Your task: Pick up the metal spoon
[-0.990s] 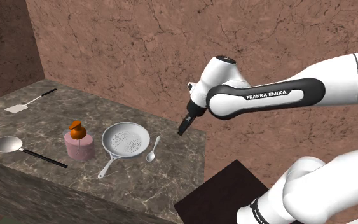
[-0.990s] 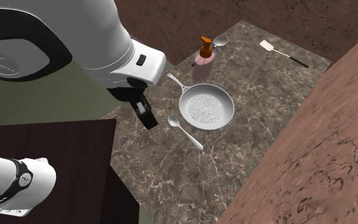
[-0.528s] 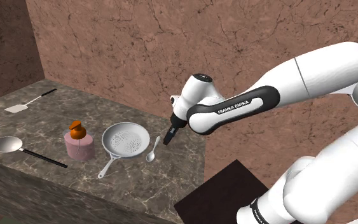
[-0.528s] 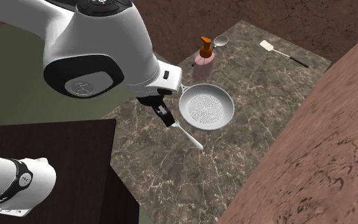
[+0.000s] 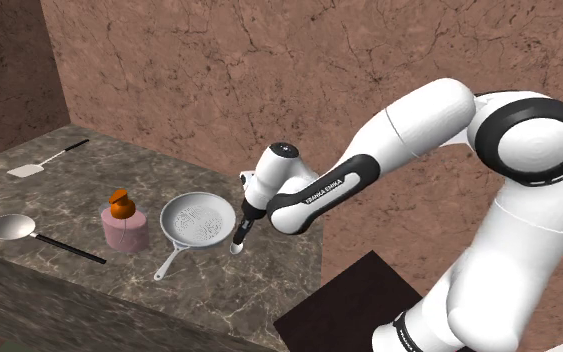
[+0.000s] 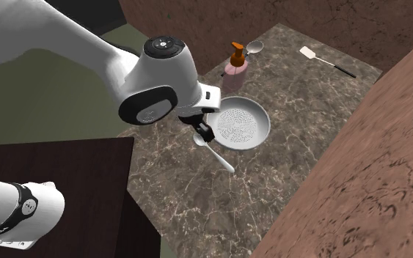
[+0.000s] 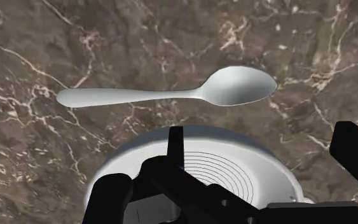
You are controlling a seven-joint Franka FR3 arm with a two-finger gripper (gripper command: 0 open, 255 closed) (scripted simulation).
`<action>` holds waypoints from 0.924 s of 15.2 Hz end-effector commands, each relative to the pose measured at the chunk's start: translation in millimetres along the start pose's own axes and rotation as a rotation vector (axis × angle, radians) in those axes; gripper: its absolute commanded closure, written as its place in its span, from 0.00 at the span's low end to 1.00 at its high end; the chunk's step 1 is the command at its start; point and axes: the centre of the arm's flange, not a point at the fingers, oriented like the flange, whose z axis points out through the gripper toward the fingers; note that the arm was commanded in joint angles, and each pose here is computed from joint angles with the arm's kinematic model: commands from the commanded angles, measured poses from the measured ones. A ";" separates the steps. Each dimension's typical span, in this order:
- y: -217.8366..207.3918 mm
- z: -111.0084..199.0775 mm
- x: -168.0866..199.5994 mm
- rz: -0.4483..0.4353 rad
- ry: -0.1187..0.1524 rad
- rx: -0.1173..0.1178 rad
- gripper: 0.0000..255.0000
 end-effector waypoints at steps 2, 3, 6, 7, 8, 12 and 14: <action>-6.1 37.7 16.9 -0.040 0.004 0.003 0.00; -6.3 42.9 16.1 -0.040 0.004 0.003 0.00; -6.8 58.6 13.7 -0.040 0.004 0.003 0.00; -7.0 63.8 12.9 -0.040 0.004 0.003 0.00; -7.2 69.0 12.1 -0.040 0.004 0.003 0.00; -8.2 76.7 10.3 -0.040 0.004 0.003 1.00; -8.1 76.4 10.2 -0.039 0.004 0.003 1.00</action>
